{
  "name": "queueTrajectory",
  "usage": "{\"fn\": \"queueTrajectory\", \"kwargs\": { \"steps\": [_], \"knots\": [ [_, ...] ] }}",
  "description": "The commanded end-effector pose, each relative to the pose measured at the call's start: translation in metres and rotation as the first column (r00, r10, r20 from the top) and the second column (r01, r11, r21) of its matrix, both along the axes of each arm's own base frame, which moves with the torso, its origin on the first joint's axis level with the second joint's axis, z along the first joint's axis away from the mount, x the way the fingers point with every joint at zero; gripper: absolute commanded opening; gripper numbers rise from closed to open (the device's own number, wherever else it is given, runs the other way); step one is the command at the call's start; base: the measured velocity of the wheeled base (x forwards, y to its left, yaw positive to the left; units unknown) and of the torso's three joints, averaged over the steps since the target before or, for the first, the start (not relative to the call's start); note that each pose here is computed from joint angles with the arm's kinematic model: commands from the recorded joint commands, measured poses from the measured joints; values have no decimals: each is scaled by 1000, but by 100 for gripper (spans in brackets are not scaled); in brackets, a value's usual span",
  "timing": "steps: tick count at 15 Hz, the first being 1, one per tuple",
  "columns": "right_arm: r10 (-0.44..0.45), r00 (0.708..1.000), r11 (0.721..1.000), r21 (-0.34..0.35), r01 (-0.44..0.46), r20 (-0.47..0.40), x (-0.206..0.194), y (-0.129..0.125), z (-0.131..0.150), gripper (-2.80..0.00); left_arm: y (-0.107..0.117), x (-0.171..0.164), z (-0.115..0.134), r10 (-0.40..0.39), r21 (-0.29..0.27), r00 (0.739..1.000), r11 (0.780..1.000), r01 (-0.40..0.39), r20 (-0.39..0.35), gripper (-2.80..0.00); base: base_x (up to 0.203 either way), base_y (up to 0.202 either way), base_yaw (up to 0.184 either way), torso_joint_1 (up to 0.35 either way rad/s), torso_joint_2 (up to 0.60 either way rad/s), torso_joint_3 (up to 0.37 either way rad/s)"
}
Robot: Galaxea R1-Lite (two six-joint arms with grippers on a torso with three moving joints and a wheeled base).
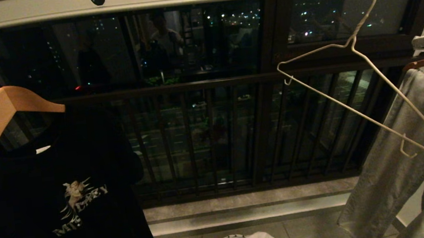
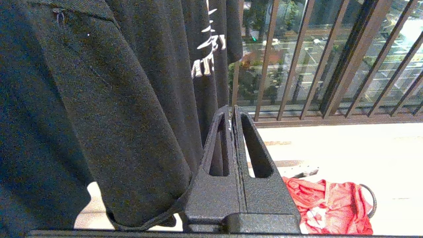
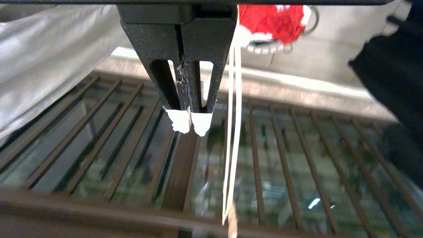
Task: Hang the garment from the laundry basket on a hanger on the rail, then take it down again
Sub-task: Pick up the clothes rack on the clothesline
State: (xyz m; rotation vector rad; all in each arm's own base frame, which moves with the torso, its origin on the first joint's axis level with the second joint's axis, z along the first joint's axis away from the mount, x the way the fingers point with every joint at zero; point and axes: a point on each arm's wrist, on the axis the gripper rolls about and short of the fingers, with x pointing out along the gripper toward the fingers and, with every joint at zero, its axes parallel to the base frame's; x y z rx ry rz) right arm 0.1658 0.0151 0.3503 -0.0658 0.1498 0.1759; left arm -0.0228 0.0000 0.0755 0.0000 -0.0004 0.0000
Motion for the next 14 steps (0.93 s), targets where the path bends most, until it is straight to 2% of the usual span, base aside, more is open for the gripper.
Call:
{"fn": "queueTrajectory", "kwargs": {
  "steps": [1,3,4,14],
  "knots": [
    [7,999,1000,-4,-7,-40,10,2,-8,-280,0,0,0,0,0,1000,1000,0,1,-280,0,0,0,0,0,0],
    [7,998,1000,-6,-7,-59,15,2,-12,-280,0,0,0,0,0,1000,1000,0,1,-280,0,0,0,0,0,0],
    [7,998,1000,-7,-8,-69,18,3,-14,0,0,0,0,0,0,1000,1000,0,1,-280,0,0,0,0,0,0],
    [60,995,998,-5,-61,-84,19,11,-18,0,0,0,0,0,0,1000,1000,0,1,-280,0,0,0,0,0,0]
  ]
}}
